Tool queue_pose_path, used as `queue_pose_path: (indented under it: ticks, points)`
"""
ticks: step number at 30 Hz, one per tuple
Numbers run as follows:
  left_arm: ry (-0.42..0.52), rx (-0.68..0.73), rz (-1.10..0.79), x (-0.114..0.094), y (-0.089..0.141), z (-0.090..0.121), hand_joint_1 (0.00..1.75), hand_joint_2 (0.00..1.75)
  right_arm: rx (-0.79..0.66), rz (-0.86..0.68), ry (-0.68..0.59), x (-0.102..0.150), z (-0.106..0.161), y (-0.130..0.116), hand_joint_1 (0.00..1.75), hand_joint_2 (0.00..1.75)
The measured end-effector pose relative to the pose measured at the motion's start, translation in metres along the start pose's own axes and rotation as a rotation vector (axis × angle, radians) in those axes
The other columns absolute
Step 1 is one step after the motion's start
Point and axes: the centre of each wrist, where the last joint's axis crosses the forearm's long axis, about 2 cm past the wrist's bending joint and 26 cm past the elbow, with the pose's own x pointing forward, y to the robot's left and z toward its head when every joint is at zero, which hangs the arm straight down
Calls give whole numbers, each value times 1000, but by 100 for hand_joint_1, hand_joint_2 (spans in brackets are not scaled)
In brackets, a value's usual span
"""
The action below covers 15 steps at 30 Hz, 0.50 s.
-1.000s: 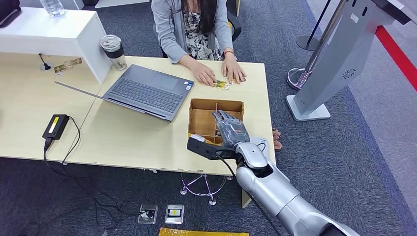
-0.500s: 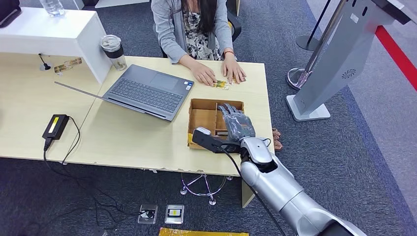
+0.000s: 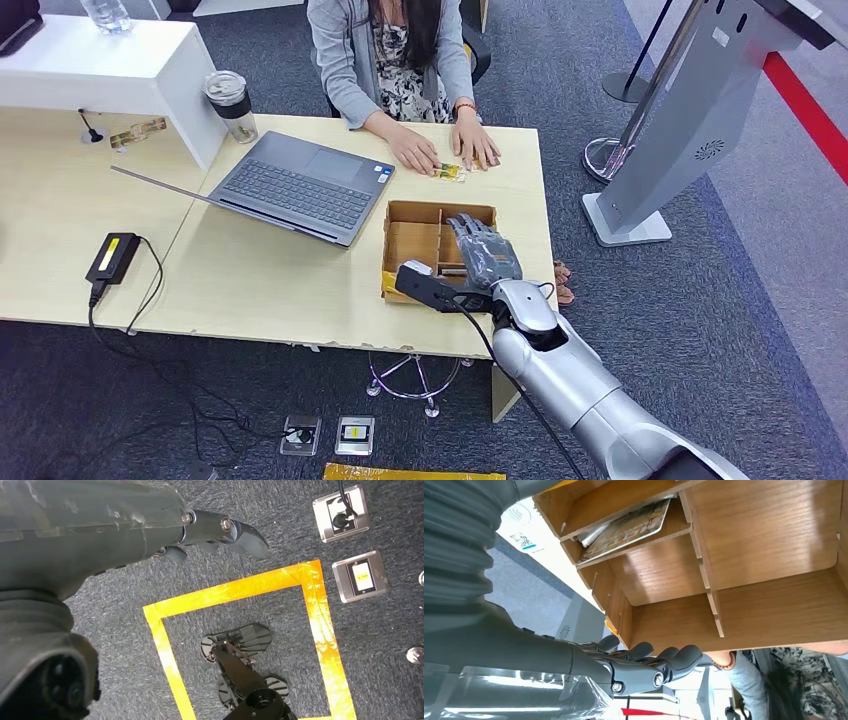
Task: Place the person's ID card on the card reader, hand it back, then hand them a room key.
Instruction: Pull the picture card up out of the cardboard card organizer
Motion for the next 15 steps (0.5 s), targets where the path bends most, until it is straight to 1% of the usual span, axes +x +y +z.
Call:
queue_pose_path:
  ticks: [15]
  points:
    - [0,4,0,0,0,0,0,0,9,-10,-4,0,0,0,0,175]
